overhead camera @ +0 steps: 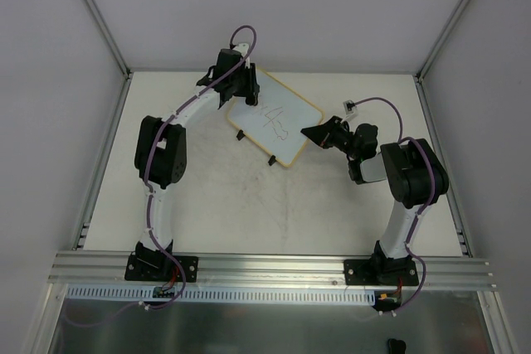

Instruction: Erase the whiteboard

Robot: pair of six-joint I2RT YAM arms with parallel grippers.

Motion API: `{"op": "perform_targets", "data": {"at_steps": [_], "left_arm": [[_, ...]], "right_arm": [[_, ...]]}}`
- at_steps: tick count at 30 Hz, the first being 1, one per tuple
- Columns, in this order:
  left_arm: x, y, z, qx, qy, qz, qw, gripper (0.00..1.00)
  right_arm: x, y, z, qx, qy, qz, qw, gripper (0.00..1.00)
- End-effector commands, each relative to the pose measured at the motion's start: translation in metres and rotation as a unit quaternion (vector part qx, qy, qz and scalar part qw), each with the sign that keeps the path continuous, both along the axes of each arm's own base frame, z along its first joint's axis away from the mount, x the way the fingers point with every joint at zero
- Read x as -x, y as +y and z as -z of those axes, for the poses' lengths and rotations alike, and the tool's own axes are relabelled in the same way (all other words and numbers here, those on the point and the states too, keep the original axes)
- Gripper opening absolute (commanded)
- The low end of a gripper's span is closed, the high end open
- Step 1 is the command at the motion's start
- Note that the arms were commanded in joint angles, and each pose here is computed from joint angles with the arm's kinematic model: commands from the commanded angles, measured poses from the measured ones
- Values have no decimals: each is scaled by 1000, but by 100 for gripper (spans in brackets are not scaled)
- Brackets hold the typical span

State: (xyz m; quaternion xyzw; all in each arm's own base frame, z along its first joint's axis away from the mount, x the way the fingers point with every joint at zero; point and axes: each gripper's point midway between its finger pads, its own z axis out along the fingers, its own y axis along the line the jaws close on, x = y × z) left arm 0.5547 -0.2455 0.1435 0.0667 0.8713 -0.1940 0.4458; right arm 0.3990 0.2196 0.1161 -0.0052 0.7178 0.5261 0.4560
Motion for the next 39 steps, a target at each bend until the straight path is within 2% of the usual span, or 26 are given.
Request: {"op": "perform_targets", "data": {"at_steps": [1, 8, 14, 23, 28, 39], "left_arm": [[-9, 19, -12, -9, -23, -21, 999, 0], [-7, 13, 2, 5, -5, -1, 1000, 0], [7, -5, 12, 48, 30, 23, 998, 0], [26, -50, 10, 29, 11, 67, 997, 0], [55, -84, 13, 22, 12, 104, 994, 0], [109, -122, 32, 8, 28, 155, 987, 0]], "right_arm": [[2, 10, -51, -21, -127, -22, 991, 0], [2, 10, -50, -20, -127, -22, 991, 0], [2, 11, -52, -20, -129, -24, 991, 0], [3, 12, -52, -20, -129, -26, 991, 0], [5, 14, -52, -20, -130, -29, 991, 0], [-2, 17, -52, -23, -132, -34, 990, 0]]}}
